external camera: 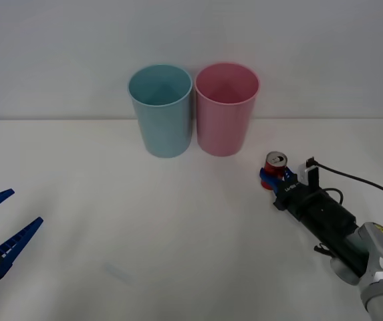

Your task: Grasp the object on the table and drop it into the matching bin: aluminum can to the light blue bin, PET bottle to the pink bin.

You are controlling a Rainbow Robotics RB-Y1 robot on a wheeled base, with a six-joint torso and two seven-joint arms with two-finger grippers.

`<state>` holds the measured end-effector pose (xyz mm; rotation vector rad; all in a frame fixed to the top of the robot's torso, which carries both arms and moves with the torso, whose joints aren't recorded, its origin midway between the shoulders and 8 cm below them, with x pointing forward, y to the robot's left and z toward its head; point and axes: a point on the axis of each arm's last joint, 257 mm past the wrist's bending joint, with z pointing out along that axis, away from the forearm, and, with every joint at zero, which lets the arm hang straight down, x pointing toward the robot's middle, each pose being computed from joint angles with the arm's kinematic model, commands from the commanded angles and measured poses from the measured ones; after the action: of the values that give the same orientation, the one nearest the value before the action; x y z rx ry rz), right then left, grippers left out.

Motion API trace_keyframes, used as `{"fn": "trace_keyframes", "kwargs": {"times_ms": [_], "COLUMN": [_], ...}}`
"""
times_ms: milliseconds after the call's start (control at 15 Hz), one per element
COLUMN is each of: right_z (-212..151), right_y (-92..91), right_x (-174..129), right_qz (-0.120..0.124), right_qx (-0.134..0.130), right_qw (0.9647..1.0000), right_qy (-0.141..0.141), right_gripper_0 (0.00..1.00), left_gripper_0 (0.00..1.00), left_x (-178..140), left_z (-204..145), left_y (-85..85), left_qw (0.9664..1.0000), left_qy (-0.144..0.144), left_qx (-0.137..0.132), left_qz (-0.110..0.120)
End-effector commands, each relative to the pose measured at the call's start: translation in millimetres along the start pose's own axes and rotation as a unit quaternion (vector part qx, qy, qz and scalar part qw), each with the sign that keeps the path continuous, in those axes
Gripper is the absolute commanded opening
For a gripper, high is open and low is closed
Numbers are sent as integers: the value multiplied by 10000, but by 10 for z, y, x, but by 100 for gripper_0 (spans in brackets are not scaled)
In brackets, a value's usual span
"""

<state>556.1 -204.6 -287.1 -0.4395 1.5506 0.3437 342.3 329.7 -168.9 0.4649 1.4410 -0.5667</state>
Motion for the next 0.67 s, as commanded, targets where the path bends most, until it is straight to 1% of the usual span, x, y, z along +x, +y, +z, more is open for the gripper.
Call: {"fn": "trace_keyframes", "kwargs": {"times_ms": [67,133,200,333,400,533,600,667], "right_z": [-89,-136,-195,-299,-359,-438,-468,-511], "right_y": [58,95,143,247,328,494,546,619], "right_x": [-159,-223,-275,-409,-502,-699,-762,-891], "right_qz": [-78,-65,43,165,251,480,530,609], "right_qx": [-143,-200,-281,-437,-565,-826,-913,-1040], "right_qw": [9997,9995,9992,9983,9973,9941,9930,9909], "right_qy": [-177,-244,-272,-355,-404,-514,-532,-593], "right_gripper_0": [0,0,0,0,0,0,0,0], "left_gripper_0": [100,100,100,100,100,100,100,100], "left_x": [0,0,0,0,0,0,0,0], "left_z": [0,0,0,0,0,0,0,0], "left_y": [0,0,0,0,0,0,0,0], "left_qw": [10000,10000,10000,10000,10000,10000,10000,10000], "left_qy": [0,0,0,0,0,0,0,0], "left_qx": [0,0,0,0,0,0,0,0], "left_qz": [0,0,0,0,0,0,0,0]}}
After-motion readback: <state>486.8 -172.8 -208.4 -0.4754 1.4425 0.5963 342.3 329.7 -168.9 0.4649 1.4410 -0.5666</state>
